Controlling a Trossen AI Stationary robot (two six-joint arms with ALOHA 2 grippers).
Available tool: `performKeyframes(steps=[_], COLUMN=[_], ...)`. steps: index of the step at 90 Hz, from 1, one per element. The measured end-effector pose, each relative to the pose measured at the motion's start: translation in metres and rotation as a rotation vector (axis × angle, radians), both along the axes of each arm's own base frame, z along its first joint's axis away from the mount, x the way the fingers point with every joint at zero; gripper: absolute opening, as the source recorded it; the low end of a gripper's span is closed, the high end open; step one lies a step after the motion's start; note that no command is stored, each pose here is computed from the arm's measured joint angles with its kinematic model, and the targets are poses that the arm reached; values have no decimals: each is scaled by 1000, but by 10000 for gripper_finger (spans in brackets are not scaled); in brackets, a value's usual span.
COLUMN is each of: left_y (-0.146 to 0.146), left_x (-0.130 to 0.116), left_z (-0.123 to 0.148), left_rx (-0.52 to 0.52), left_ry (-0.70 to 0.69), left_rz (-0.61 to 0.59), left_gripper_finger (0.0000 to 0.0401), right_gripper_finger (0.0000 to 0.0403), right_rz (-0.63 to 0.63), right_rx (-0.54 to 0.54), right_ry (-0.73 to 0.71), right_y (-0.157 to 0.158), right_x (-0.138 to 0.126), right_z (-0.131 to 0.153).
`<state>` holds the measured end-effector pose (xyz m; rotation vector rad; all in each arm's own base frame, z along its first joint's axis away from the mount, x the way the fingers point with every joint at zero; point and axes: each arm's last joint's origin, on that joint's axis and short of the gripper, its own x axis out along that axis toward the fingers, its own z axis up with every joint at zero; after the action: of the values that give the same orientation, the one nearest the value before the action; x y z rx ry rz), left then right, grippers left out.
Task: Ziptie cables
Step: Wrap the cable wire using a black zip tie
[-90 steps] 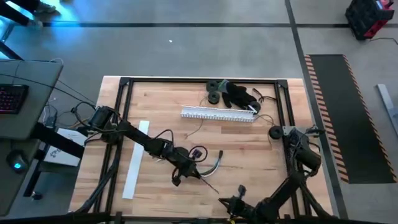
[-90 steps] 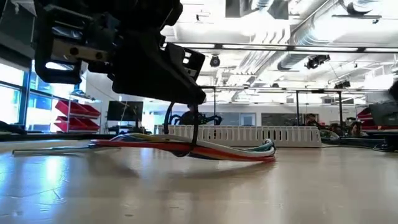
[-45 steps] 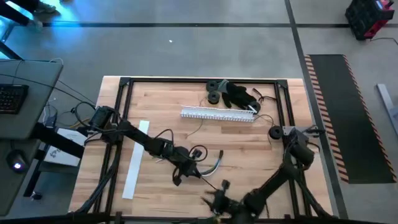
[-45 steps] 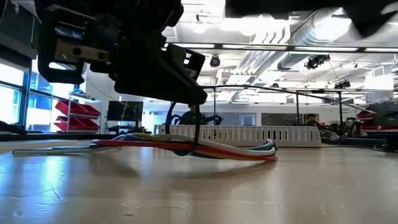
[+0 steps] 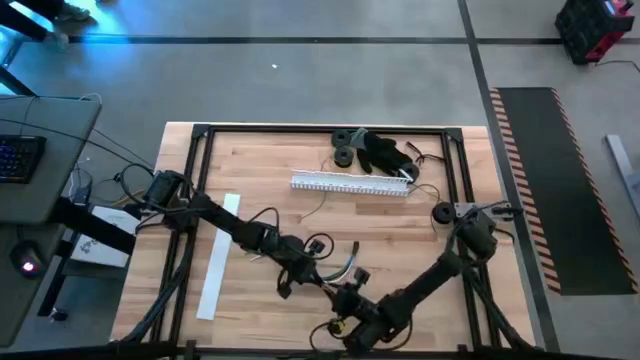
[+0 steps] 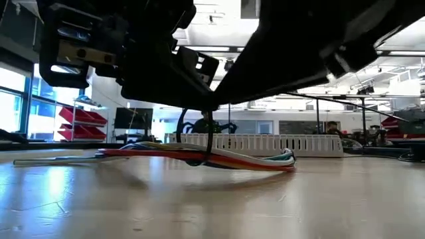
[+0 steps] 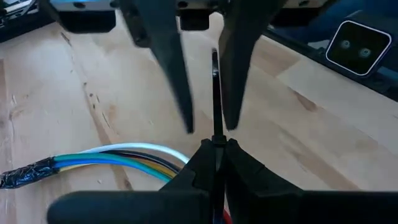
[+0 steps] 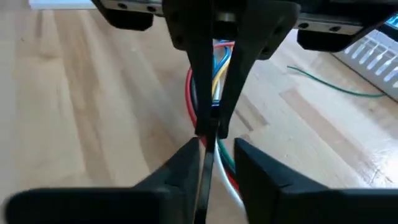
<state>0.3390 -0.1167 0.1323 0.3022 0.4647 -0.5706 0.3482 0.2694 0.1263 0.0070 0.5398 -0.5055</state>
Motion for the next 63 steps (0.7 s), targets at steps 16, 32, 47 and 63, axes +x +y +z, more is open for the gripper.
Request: performKeyframes(steps=[16,32,47,63], left_y=[0,-1,1,1], left_x=[0,1,0,1], left_z=[1,2,0,1], left_rx=[-4,-3,3,2], left_ry=[-7,-14,-7,-18], left_rz=[-3,-13,-6,-1], left_gripper_finger=[0,0,0,0], right_gripper_finger=[3,1,1,0], right_rz=[-12,-36,-56,-96], right_rx=[28,125,213,289], right_ry=[-34,-98,-81,-58], right_y=[8,28,49,62], right_x=[-7,-27,-59,-84], right_z=[0,-1,-14,-36])
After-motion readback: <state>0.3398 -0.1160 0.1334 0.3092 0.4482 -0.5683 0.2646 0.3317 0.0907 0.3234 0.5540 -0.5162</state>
